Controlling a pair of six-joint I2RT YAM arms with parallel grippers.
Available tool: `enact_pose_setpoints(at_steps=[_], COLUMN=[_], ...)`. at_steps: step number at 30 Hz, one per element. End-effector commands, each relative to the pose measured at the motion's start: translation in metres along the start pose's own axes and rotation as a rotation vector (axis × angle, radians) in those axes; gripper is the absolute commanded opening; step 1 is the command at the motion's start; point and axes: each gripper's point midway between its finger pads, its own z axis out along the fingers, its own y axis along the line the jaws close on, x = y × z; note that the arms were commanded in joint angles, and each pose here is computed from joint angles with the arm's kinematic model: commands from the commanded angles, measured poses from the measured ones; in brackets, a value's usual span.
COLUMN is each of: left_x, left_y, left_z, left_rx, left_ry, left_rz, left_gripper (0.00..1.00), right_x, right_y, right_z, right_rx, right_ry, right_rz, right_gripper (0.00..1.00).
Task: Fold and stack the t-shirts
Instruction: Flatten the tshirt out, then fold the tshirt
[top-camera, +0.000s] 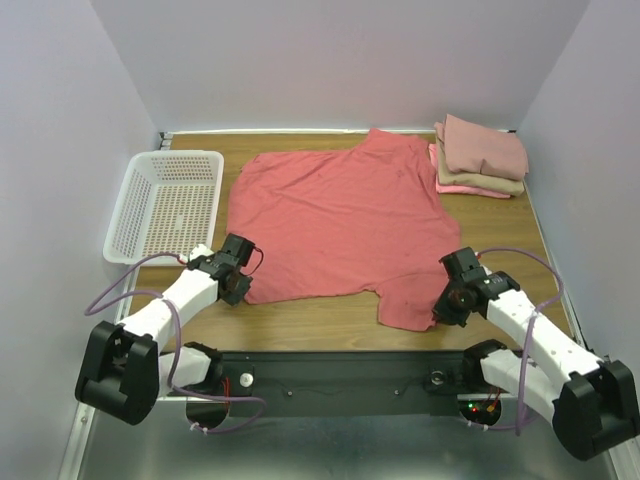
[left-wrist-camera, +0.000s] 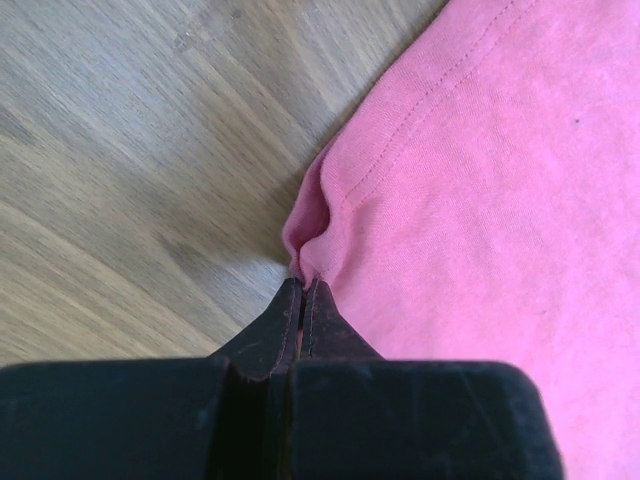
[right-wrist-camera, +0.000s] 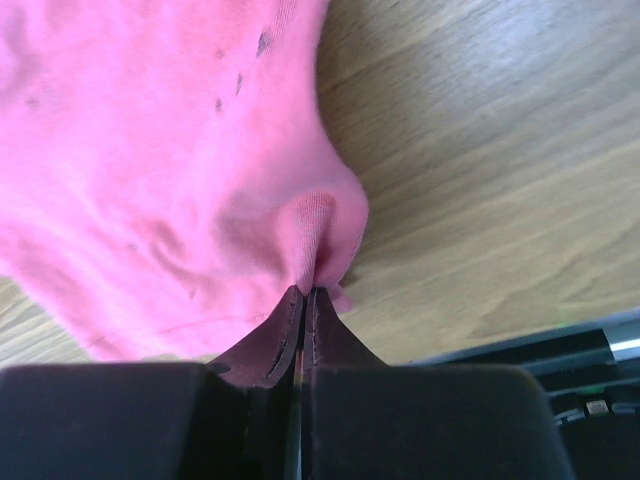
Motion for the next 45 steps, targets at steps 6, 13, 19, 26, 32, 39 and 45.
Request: enact_pose_setpoints(at_steps=[6,13,19,26,32,39,45], left_x=[-0.002,0.009,0.008,-0.010,-0.030,-0.060,-0.082], left_y=[0.008,0.009,-0.012,-0.050,-0.073,-0.094,-0.108], left_z=[-0.013,-0.010,-0.014,-0.024,-0.025,-0.026,-0.024], left_rx=[0.031,0.051,0.123,0.168,0.164,0.156,0.158], left_ry=[0.002,0.047,0.059,0.036,0.013,-0.031,-0.067], left_rz=[-0.023,-0.002,0.014,0.045,0.046,0.028,-0.005], left_gripper=[0.00,0.00,0.00,0.00,0.00,0.00,0.00], right_x=[-0.004,-0.009,-0.037,-0.097,-0.134,-0.182,-0.209], right_y=[0.005,0.006,0.026,0.081,0.117,0.144,0.168], right_z=[-0.048,-0.074,-0.078,-0.097,-0.105,-0.121,-0.127], right_rx=[-0.105,-0.136,-0.180,-0.310,-0.349,-0.347,-0.358], right_ry=[-0.058,-0.089,-0.188,-0.373,-0.462,-0.605,-0.664], right_rz=[0.083,0.084,0.069,0.114,0.119,0.148,0.136], right_gripper=[0.01,0.01,0.03,0.00,0.00,0.00,0.00])
